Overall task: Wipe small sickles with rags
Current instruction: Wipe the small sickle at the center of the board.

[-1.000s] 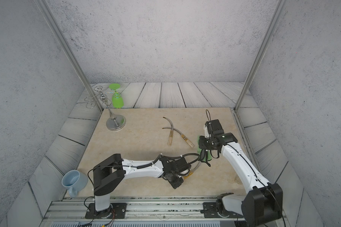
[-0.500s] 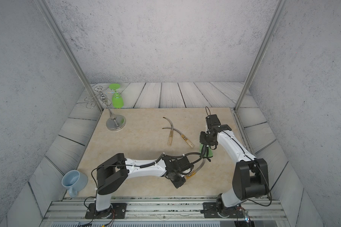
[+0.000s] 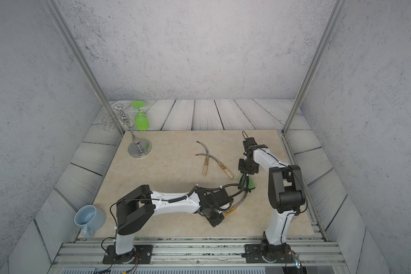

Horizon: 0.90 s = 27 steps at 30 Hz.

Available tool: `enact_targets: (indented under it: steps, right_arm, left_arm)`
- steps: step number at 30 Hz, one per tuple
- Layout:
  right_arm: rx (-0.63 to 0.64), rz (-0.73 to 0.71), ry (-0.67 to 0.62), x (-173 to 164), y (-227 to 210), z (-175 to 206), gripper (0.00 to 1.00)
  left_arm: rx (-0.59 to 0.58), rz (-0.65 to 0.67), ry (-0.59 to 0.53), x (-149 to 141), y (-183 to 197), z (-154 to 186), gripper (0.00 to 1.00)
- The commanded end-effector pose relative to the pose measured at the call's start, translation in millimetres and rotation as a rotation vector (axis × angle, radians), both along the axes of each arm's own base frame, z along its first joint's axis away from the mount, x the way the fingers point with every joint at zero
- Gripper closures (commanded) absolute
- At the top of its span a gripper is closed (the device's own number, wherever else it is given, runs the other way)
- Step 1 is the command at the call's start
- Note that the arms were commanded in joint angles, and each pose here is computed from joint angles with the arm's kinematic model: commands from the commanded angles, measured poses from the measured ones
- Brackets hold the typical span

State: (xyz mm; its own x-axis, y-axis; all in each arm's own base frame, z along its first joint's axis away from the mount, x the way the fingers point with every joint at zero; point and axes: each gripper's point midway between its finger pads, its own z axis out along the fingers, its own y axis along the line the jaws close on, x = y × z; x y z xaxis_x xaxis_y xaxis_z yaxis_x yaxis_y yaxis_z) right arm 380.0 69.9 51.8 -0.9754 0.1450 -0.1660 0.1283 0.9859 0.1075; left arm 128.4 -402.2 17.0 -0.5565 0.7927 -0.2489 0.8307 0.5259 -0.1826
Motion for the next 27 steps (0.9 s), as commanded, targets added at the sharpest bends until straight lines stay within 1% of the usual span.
enact_targets:
  steps: [1, 9, 14, 21, 27]
  right_arm:
    - [-0.036, -0.004, 0.102, -20.3, -7.6, -17.7, 0.70]
    - [-0.025, -0.002, 0.197, -54.9, -7.6, -38.8, 0.70]
    - [-0.007, -0.012, 0.207, -77.4, -6.1, -39.5, 0.71]
    - [0.025, -0.026, 0.208, -104.3, -1.8, -36.6, 0.70]
    - [0.035, -0.009, 0.242, -128.9, 6.9, -44.8, 0.70]
  left_arm:
    - [0.080, 0.062, 0.033, 0.4, 23.0, -20.7, 1.00]
    - [0.091, 0.129, 0.023, 12.8, 25.2, -21.9, 1.00]
    - [0.094, 0.181, 0.011, 29.0, 27.2, -21.9, 1.00]
    - [0.045, 0.244, -0.002, 55.5, 22.6, -10.3, 1.00]
    - [0.008, 0.255, -0.003, 66.7, 10.2, -3.8, 1.00]
